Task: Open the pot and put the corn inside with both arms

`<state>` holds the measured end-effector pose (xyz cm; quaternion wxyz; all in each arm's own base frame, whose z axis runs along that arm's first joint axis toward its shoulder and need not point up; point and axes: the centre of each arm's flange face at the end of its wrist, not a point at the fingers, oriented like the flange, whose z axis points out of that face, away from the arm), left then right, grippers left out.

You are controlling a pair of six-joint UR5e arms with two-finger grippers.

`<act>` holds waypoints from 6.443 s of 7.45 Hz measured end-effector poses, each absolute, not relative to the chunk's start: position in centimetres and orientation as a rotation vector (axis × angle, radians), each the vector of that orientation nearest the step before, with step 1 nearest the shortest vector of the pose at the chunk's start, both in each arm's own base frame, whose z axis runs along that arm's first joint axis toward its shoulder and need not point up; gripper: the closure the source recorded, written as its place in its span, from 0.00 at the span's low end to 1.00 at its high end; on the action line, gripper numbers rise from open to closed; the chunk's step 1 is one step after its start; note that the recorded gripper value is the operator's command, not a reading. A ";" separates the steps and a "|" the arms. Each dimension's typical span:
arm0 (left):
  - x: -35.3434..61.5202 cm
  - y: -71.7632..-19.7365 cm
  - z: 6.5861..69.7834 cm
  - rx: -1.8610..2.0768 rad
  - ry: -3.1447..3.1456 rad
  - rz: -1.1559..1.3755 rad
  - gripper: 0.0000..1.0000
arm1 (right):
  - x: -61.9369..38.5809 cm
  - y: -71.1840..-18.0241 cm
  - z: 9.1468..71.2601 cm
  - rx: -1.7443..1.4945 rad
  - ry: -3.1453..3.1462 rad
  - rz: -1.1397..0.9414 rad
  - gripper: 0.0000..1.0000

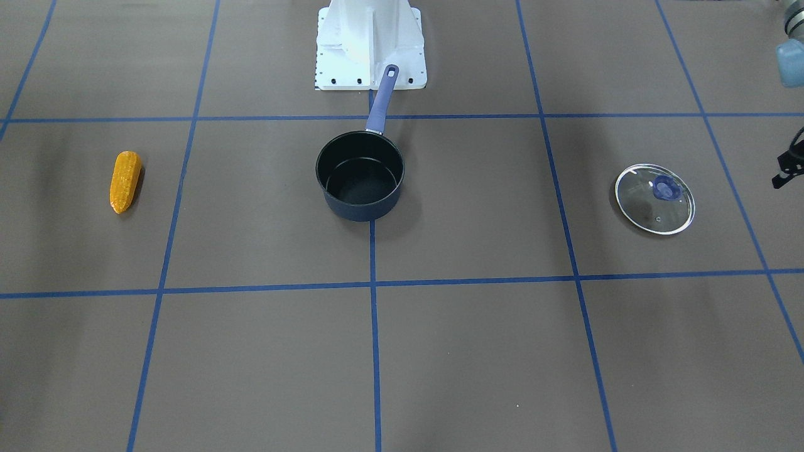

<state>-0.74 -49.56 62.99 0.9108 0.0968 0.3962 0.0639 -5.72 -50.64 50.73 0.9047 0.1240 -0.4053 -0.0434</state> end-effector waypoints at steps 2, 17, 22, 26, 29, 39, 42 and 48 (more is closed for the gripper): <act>-6.5 -47.2 66.3 0.177 0.830 -0.007 0.02 | -8.4 -49.5 47.3 0.241 -0.874 -0.044 0.00; -7.5 -43.5 69.2 0.129 0.834 -0.061 0.02 | -29.8 -32.1 56.0 0.341 -0.742 0.059 1.00; -7.5 -43.0 69.2 0.126 0.833 -0.060 0.02 | -30.1 -38.9 45.8 0.336 -0.851 0.133 1.00; -2.2 -42.6 66.0 0.125 0.829 0.082 0.01 | -37.3 -44.3 28.9 0.279 -0.857 0.217 1.00; -0.5 -42.3 65.8 0.111 0.831 0.121 0.01 | -46.7 -38.8 20.4 0.268 -0.885 0.276 1.00; -1.2 -40.2 66.5 0.100 0.832 0.104 0.01 | -50.0 -42.2 17.2 0.304 -0.862 0.262 0.00; -1.5 -38.1 65.6 0.105 0.824 0.103 0.01 | -33.3 -54.6 24.9 0.266 -0.797 0.131 0.00; -2.2 -43.2 63.3 0.046 0.725 0.055 0.02 | -1.3 -55.5 49.7 0.196 -0.702 -0.116 0.00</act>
